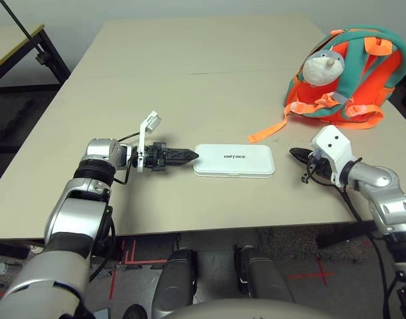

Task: Put the pencil case into the backpack and zip it.

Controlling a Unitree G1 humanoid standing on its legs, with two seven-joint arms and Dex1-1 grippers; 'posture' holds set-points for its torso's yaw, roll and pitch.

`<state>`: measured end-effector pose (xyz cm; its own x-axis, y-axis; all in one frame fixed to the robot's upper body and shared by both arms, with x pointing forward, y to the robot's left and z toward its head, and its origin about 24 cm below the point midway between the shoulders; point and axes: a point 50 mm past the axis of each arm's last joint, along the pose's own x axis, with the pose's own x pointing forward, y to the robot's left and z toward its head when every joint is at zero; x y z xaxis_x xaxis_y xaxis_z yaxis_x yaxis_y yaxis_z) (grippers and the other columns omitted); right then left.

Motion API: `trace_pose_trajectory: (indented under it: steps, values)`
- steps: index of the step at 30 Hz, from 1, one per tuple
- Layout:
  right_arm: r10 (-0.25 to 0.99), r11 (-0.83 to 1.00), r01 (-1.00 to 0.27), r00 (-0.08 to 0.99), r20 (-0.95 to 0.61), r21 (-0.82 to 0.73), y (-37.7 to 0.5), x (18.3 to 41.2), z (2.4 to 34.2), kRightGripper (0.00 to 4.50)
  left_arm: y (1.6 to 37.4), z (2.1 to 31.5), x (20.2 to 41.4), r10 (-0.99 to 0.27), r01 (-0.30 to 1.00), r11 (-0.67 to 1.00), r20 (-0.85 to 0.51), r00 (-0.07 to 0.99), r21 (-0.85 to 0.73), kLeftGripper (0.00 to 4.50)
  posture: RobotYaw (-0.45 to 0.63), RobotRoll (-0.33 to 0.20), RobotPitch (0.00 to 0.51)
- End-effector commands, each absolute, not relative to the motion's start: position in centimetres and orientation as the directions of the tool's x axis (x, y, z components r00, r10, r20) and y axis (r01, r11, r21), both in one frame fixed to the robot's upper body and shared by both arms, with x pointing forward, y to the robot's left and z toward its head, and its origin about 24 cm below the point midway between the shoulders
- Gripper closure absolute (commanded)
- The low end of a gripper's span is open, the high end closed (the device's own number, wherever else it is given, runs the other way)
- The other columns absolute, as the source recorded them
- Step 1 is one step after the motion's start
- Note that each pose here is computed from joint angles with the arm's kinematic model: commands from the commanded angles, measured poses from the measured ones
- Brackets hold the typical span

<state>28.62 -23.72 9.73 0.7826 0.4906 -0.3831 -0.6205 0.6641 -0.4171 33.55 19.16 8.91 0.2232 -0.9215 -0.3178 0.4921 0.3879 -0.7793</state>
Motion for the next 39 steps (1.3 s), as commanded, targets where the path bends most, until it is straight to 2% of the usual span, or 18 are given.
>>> trace_pose_trajectory:
  steps: [1, 13, 39]
  values:
    - [0.481, 0.625, -0.644, 0.763, -0.432, -0.441, -23.5, 28.8, 9.1, 4.48, 19.5, 8.5, 33.6, -0.902, 0.482, 0.431, -0.361, 0.236, -0.763, 0.00, 0.05, 0.000, 0.099]
    - [0.555, 0.482, -0.753, 0.658, -0.509, -0.448, -20.9, 29.4, 7.8, 4.48, 19.6, 8.7, 33.8, -0.904, 0.482, 0.428, -0.355, 0.239, -0.764, 0.00, 0.06, 0.000, 0.103]
    - [0.676, 0.304, -0.838, 0.525, -0.517, -0.453, -15.0, 30.6, 8.0, 4.48, 19.9, 8.4, 33.7, -0.883, 0.470, 0.469, -0.409, 0.232, -0.747, 0.00, 0.06, 0.000, 0.095]
